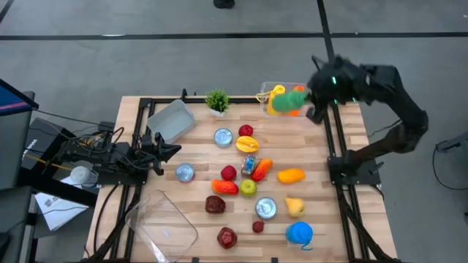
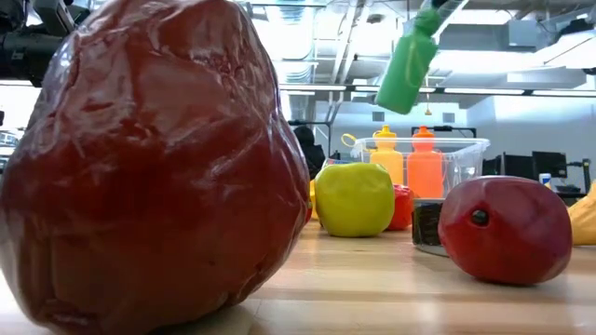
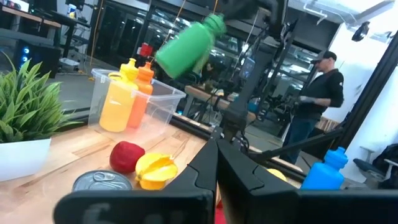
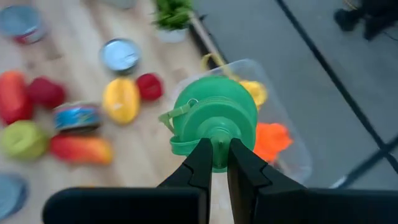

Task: Pick & Place Food Item
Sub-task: Put the green tumbler into the top transparent bin

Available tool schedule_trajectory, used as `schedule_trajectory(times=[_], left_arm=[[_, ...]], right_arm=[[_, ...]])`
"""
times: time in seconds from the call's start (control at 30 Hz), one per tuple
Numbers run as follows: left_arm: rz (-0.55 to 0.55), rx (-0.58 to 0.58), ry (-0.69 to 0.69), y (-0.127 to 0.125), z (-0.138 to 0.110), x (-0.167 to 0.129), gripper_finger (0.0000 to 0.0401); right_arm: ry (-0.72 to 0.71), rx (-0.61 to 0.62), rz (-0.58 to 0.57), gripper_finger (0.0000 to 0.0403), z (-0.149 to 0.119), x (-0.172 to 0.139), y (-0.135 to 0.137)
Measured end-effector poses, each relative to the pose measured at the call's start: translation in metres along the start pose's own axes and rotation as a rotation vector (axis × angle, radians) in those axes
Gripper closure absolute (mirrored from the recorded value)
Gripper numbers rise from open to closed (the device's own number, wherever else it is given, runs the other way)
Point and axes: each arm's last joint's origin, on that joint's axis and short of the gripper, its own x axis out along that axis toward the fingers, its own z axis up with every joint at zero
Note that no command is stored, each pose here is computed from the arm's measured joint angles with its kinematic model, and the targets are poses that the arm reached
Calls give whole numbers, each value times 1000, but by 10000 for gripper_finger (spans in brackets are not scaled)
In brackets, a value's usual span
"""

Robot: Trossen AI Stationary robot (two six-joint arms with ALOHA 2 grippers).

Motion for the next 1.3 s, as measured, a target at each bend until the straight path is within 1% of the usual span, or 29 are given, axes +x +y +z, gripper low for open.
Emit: schedule_trajectory(times=[0.17, 0.33, 0.47, 0.63, 0.73, 0.83, 0.93, 1.07, 1.13, 1.3], left_arm=[[0, -1, -3, 0, 0, 0, 401], [0, -1, -2, 0, 0, 0, 401], [0, -1, -2, 0, 0, 0, 401], [0, -1, -3, 0, 0, 0, 401], [0, -1, -3, 0, 0, 0, 401], [0, -1, -2, 0, 0, 0, 401], [0, -1, -2, 0, 0, 0, 401], [0, -1, -2, 0, 0, 0, 401], [0, -1, -2, 0, 0, 0, 401], [0, -1, -2, 0, 0, 0, 401]], right_arm=[[47, -13, -29, 383, 24, 26, -22], [77, -4, 2, 383, 25, 37, -34], [51, 14, -16, 383, 19, 25, -40], [13, 122, -63, 386, 1, 3, -52], [24, 170, -54, 387, -11, 0, -55], [48, 177, -51, 387, -24, -1, -53], [87, 202, -25, 387, -35, 6, -49], [131, 190, 3, 387, -42, 15, -46], [157, 182, 11, 387, -40, 23, -46], [203, 136, 25, 387, -24, 47, -48]])
